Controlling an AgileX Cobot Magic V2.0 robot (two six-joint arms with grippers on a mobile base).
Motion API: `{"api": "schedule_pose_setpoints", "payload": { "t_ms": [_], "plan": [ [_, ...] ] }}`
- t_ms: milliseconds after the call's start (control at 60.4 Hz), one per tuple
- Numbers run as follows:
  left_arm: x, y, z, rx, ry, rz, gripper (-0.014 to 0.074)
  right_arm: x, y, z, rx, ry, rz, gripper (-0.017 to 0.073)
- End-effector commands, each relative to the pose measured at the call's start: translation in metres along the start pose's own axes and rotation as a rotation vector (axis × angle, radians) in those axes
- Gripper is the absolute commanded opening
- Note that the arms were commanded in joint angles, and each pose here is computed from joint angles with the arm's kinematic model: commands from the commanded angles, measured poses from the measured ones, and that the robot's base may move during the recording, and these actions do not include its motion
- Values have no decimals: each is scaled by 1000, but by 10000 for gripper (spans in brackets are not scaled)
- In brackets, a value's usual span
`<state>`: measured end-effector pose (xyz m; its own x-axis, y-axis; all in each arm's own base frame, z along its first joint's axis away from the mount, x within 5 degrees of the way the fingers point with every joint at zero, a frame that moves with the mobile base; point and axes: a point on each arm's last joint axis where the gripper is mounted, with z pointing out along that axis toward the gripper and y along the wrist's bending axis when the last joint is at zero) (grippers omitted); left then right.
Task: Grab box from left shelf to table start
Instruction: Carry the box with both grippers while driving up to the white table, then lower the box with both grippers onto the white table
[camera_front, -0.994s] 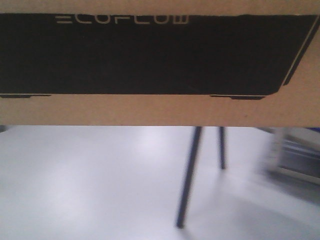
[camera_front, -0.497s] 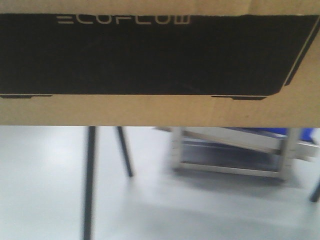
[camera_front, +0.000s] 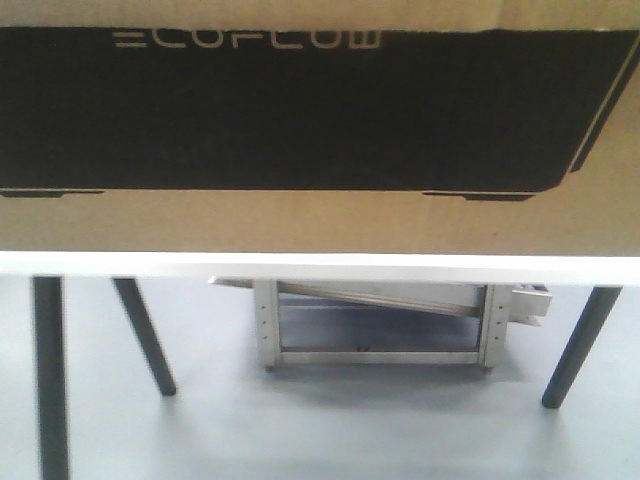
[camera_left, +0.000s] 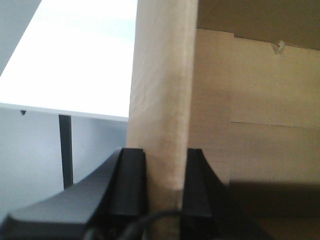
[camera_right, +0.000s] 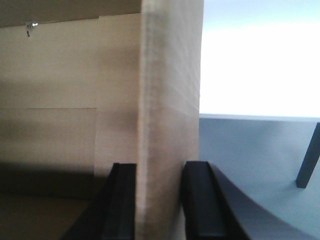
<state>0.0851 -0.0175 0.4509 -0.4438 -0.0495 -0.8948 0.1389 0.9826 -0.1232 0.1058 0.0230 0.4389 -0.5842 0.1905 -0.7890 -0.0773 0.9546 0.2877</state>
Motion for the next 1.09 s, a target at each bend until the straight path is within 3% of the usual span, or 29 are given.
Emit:
{"api": "schedule_pose_setpoints", "payload": {
  "t_ms": [0, 1077],
  "plan": [
    [-25, -4, -20, 62, -248, -43, -85, -16, -5, -7, 68, -140, -46, 26],
    [-25, -4, -20, 62, -248, -43, -85, -16, -5, -6, 68, -139, -46, 26]
  ]
}}
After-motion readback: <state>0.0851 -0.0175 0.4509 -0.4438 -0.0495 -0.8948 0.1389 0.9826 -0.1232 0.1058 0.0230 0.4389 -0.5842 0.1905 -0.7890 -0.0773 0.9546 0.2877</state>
